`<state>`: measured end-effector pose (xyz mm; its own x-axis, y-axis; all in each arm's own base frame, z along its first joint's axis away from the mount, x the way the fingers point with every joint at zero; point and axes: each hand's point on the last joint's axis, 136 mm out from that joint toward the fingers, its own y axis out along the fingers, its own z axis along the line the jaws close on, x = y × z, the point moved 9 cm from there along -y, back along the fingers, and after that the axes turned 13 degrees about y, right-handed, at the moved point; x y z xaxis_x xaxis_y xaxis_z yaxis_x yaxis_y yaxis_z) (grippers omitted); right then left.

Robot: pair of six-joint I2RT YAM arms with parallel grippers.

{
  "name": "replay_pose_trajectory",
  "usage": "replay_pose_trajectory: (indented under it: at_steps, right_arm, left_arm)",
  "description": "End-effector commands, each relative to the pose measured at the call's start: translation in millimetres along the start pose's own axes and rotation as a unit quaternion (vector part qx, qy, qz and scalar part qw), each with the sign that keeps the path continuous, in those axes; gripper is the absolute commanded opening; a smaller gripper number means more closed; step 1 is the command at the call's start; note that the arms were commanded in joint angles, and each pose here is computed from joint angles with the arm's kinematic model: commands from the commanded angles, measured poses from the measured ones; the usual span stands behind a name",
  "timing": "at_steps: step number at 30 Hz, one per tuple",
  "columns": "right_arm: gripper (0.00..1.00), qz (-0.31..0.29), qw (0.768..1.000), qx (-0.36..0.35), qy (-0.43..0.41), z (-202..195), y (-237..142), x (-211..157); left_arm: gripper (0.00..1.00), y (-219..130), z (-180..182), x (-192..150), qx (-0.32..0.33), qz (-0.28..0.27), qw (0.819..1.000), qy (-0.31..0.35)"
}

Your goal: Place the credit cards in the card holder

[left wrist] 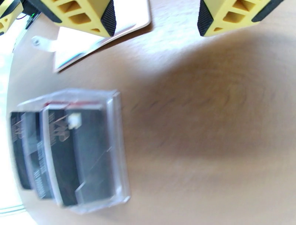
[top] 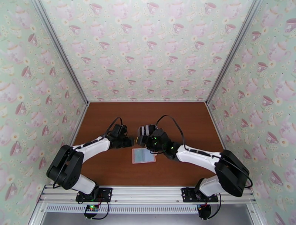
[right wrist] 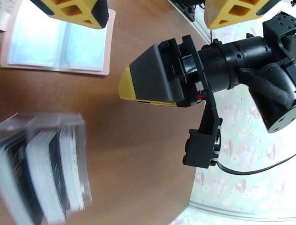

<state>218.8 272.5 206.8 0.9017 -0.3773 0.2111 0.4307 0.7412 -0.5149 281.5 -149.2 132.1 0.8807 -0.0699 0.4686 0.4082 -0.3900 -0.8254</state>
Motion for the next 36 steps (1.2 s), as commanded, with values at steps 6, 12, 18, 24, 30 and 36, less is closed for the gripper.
replay_pose_trajectory:
  at_steps: [6,12,18,24,30,36]
  right_arm:
    - [0.76,-0.053,0.991,-0.093,-0.076,9.0,-32.5,21.6]
    - [0.86,-0.082,0.98,-0.15,-0.105,9.7,-44.6,36.7]
    - [1.0,-0.098,0.972,-0.181,-0.117,3.0,-47.8,50.8]
    - [0.97,-0.1,0.956,-0.237,-0.142,-4.9,-37.4,62.5]
    - [0.91,-0.102,0.943,-0.274,-0.159,-4.2,-18.8,82.8]
    - [0.72,-0.092,0.941,-0.282,-0.165,-1.0,2.0,100.7]
  left_arm:
    - [0.69,-8.7,-11.4,50.4,-0.029,-0.083,0.996,-0.028]
    - [0.74,3.9,-9.8,70.8,-0.037,-0.099,0.993,-0.045]
    - [0.77,19.9,-3.5,79.6,-0.046,-0.103,0.992,-0.05]
    - [0.77,24.8,-3.5,79.0,-0.052,-0.107,0.992,-0.039]
    - [0.74,36.1,-4.8,71.6,-0.072,-0.078,0.994,-0.035]
    - [0.68,40.3,-5.8,67.7,-0.078,-0.063,0.994,-0.032]
